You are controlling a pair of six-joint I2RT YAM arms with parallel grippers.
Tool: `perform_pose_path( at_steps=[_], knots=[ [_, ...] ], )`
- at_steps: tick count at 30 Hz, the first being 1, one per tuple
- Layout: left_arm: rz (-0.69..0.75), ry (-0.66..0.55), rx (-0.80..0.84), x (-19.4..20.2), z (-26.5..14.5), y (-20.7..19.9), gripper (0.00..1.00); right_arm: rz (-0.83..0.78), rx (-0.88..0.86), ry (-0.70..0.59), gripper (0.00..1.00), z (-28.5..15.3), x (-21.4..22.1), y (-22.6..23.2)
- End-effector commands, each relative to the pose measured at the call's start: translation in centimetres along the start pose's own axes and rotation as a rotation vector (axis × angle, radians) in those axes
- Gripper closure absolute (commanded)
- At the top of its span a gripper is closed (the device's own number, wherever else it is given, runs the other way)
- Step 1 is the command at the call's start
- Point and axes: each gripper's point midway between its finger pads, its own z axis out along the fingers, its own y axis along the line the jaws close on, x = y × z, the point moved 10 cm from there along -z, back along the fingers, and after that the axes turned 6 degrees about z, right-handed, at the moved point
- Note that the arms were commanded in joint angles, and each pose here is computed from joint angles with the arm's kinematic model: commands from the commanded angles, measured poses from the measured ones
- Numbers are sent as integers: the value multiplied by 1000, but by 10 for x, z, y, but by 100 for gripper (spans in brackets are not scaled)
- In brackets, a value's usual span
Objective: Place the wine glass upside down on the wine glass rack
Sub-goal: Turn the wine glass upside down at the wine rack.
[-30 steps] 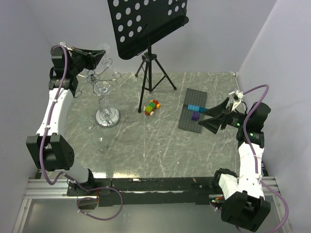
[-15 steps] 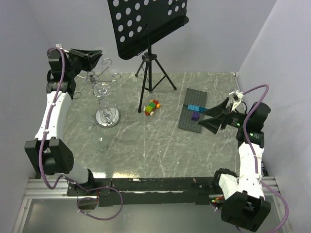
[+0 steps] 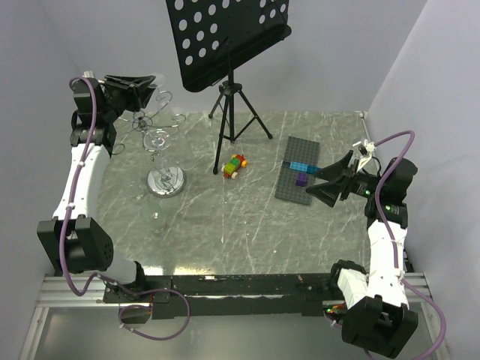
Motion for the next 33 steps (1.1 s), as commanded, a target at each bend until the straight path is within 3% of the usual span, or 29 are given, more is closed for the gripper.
perform_pose_path(
  at_steps=[1, 7, 12, 22, 33],
  knots=[
    [-104, -23, -120, -3, -6, 19, 62, -66, -293, 88, 0, -4, 5, 22],
    [-114, -45, -177, -4, -9, 16, 52, -69, -291, 87, 0, -4, 4, 23],
    [-123, -60, -203, -5, -10, 15, 51, -67, -293, 88, 0, -4, 5, 23],
    [-125, -117, -278, -9, -11, 9, 29, -69, -290, 87, 0, -4, 5, 22],
    [-134, -117, -298, -12, -5, 13, 25, -64, -291, 88, 0, -4, 5, 22]
  ],
)
